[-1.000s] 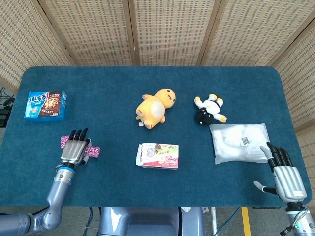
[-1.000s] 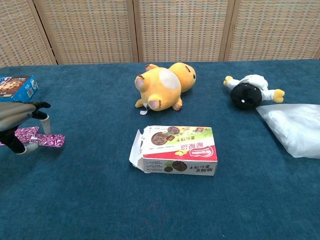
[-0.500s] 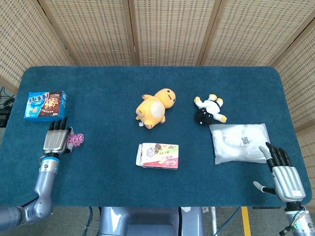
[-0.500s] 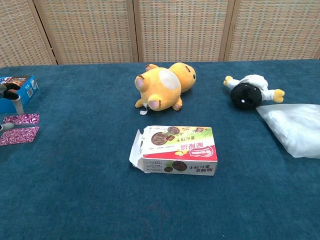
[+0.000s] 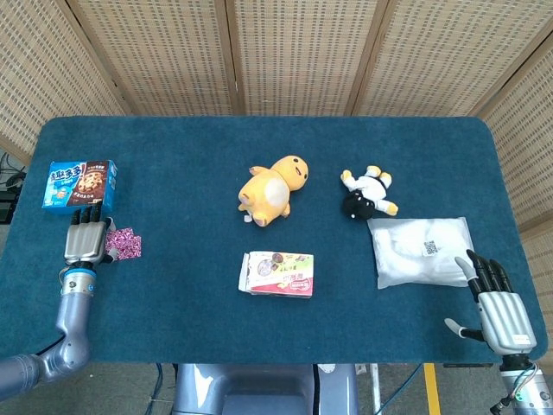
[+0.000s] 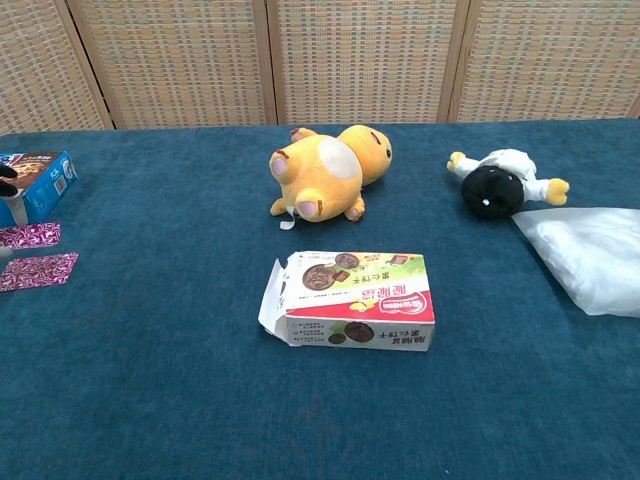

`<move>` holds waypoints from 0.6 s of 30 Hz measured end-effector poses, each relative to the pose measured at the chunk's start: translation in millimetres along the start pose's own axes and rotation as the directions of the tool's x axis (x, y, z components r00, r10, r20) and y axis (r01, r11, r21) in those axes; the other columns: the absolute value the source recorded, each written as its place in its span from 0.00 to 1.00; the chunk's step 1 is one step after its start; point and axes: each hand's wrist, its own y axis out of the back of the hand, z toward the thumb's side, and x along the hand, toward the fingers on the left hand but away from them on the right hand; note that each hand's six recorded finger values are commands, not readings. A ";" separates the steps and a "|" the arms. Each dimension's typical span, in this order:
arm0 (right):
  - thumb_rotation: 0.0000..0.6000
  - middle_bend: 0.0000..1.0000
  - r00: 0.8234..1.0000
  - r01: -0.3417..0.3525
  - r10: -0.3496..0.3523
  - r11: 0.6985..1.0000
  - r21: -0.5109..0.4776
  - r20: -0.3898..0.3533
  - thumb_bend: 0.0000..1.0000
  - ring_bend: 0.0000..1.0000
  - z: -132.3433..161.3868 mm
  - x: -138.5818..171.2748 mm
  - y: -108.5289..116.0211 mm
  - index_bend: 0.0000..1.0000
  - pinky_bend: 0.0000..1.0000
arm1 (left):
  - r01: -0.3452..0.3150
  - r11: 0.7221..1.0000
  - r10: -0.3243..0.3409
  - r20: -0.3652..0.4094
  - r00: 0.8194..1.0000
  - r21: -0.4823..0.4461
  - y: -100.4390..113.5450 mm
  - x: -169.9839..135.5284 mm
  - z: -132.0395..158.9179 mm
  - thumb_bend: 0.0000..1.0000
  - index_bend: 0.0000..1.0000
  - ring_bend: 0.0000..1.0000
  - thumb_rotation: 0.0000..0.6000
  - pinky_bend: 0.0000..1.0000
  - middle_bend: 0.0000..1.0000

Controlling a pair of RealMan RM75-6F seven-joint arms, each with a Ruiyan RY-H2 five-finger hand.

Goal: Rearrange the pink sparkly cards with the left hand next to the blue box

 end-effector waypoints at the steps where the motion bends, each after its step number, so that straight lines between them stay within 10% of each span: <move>1: 1.00 0.00 1.000 0.000 0.000 1.000 0.000 0.000 0.08 0.00 0.0 -0.1 0.0 0.00 0.00 | 0.001 1.000 -0.001 -0.001 1.000 0.002 -1.2 0.5 0.1 0.32 0.51 0.00 1.00 0.00 0.00; 18: 1.00 0.00 1.000 0.002 -0.002 1.000 0.000 0.001 0.08 0.00 0.0 -0.1 0.2 0.00 0.00 | 0.012 1.000 -0.012 -0.002 1.000 0.021 -14.3 1.5 3.3 0.25 0.51 0.00 1.00 0.00 0.00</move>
